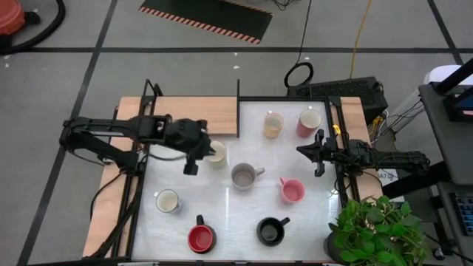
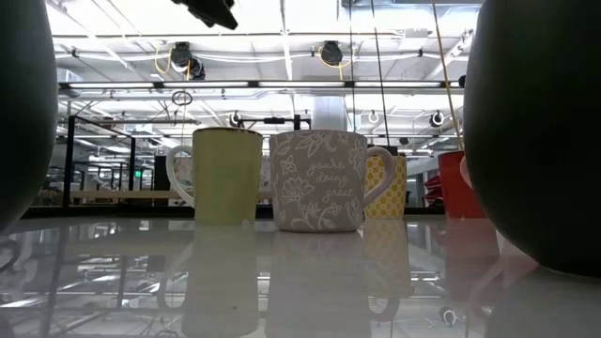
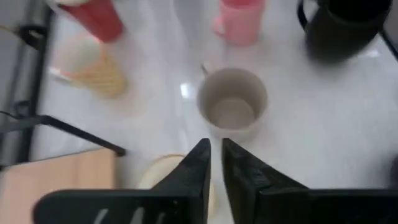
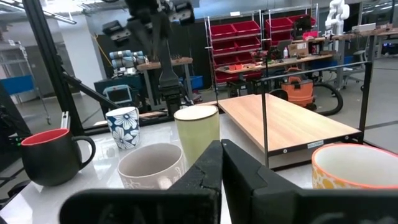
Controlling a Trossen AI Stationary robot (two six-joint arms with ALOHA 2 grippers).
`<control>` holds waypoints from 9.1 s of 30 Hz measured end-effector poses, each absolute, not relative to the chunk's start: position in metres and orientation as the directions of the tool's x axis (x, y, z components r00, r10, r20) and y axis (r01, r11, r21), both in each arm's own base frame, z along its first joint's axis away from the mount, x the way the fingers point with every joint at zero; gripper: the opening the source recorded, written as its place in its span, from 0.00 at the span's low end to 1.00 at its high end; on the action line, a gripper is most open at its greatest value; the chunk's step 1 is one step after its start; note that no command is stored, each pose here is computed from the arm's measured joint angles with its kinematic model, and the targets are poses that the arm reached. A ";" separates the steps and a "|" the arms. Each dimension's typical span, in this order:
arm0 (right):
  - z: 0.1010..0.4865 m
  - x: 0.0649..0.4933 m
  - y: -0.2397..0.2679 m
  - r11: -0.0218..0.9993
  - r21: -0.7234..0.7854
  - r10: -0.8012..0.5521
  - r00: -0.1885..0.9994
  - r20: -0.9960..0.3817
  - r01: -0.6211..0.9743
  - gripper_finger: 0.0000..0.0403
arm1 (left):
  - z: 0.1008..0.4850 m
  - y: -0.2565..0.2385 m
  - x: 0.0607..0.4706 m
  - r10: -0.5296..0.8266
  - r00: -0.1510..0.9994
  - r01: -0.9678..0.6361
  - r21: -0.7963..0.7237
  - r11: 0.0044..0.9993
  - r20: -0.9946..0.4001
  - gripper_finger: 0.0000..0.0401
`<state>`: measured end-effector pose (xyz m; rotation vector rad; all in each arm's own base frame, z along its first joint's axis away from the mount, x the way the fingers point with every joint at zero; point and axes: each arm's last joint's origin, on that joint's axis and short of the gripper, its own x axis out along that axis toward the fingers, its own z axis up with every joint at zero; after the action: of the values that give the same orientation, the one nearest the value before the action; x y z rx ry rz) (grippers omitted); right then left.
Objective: Place coffee mugs
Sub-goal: Put the green mug on the shelf
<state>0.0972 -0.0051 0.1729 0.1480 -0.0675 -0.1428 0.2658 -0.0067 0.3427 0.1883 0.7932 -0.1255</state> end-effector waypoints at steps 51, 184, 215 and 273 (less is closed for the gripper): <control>0.174 0.097 -0.005 0.971 0.201 -0.147 0.987 0.067 0.131 0.00 | 0.222 -0.005 0.276 -0.007 0.524 0.314 0.185 0.931 -0.852 0.44; 0.184 0.096 0.002 0.941 0.319 -0.175 0.971 0.162 0.117 0.00 | 0.386 0.234 0.170 0.592 0.315 -0.141 0.581 0.802 -0.742 0.05; 0.197 0.091 -0.001 0.952 0.176 -0.292 0.911 0.290 0.250 0.00 | 0.367 0.290 0.195 0.519 0.172 -0.642 0.304 0.704 -0.837 0.05; 0.200 0.117 0.001 0.925 0.333 -0.287 0.911 0.295 0.183 0.00 | 0.284 0.249 0.127 0.631 -0.027 -0.871 0.328 0.367 -0.776 0.45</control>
<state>0.1170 0.0014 0.2000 0.3049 -0.3477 -0.2458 0.1269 0.2493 0.2838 -0.2911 1.0351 1.2266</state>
